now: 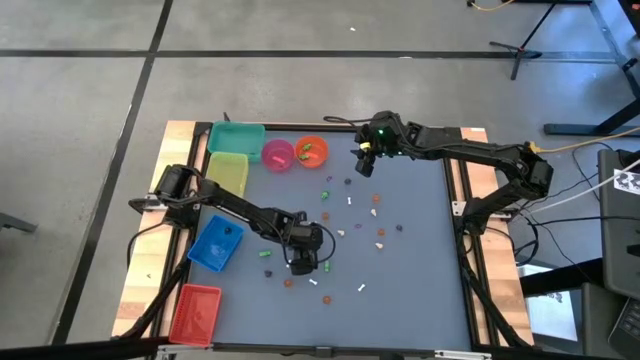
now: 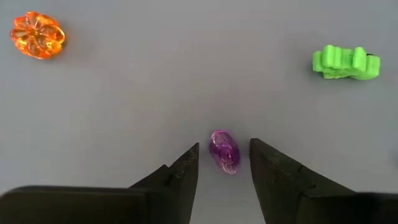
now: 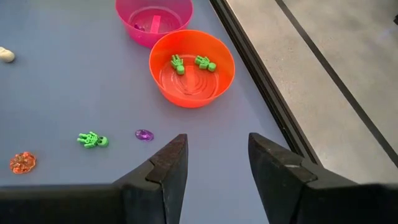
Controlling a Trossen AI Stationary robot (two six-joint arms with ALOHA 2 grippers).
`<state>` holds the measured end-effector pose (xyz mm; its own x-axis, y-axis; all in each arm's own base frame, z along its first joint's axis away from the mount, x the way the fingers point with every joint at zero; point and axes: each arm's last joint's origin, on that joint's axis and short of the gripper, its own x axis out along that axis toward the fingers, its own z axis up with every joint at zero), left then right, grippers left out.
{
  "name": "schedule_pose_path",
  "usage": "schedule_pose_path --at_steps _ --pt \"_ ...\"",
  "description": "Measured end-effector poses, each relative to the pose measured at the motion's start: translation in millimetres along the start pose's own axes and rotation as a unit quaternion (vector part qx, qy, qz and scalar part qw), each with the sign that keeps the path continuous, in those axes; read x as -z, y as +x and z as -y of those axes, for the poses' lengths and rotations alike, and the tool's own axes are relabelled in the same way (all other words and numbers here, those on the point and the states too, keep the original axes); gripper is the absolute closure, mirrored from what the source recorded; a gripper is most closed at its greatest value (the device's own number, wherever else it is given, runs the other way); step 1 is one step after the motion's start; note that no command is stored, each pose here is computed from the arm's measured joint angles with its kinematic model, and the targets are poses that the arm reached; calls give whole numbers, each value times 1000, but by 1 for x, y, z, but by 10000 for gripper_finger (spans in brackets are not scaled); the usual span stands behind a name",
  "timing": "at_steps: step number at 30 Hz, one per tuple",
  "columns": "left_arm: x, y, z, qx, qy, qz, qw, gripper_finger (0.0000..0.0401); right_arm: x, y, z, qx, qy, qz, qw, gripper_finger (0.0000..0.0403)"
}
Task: Sort Halloween decoration
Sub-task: Put the purple witch hat toy into the pink bin
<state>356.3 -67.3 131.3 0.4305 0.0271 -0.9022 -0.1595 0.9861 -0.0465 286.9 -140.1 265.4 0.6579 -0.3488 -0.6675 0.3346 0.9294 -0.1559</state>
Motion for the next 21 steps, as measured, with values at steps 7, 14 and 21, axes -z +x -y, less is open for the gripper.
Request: schedule_pose_path --at_steps 7,14,21 --pt "0 0 0 0 0 0 1000 314 0 0 0 0 0 0 1000 235" --pt "0 0 0 0 2 -1 1000 339 0 0 0 0 0 0 1000 235" --pt "0 0 0 -2 3 -2 1000 362 0 0 0 0 0 0 1000 235"
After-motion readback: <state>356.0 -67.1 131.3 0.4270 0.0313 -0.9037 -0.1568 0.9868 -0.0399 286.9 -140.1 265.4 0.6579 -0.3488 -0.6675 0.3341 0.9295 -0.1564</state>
